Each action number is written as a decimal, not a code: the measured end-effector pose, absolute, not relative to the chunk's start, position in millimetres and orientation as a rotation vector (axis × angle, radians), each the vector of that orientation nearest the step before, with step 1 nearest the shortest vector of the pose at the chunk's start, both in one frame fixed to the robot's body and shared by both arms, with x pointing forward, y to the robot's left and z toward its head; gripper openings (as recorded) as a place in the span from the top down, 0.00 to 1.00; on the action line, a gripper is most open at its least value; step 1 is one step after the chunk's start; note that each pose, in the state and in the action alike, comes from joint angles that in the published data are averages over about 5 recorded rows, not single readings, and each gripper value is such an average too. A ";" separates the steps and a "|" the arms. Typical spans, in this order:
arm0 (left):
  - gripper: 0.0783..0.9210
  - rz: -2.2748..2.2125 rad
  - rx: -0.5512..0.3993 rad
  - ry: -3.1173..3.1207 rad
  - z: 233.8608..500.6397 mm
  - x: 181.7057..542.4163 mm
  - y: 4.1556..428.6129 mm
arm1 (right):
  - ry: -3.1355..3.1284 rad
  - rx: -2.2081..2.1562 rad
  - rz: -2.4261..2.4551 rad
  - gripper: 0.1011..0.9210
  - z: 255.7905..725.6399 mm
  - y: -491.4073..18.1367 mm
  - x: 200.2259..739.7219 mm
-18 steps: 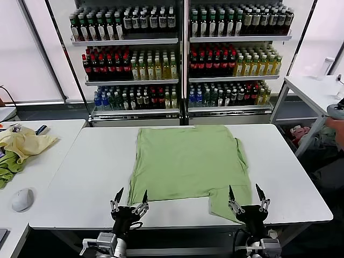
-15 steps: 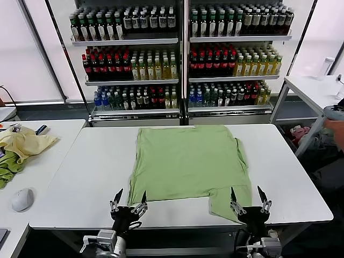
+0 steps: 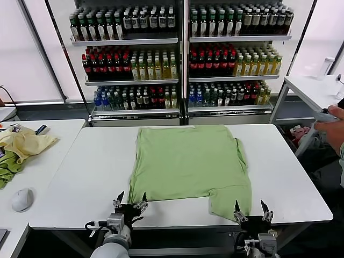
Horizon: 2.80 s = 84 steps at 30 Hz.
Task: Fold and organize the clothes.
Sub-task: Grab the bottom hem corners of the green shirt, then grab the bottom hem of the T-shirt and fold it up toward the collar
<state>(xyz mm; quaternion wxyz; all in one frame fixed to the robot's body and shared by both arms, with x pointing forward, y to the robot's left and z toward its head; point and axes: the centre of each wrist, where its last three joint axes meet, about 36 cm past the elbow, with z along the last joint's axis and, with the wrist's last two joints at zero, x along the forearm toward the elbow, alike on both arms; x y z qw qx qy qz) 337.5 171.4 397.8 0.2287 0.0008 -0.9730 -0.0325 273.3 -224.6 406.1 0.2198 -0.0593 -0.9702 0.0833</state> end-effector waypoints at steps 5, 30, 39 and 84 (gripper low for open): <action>0.15 -0.090 0.024 -2.646 392.9 344.0 171.2 | -2.638 -0.176 0.190 0.37 397.9 -225.1 274.0; 0.95 0.026 -0.004 -2.582 391.6 332.3 166.6 | -2.592 -0.079 0.041 0.97 395.7 -238.1 268.3; 0.96 0.047 -0.024 -2.648 410.0 325.9 176.4 | -2.750 -0.070 0.061 0.97 426.3 -257.2 276.8; 0.96 -0.348 -0.076 -2.754 391.7 453.4 164.4 | -2.892 0.051 0.351 0.97 433.2 -273.5 466.5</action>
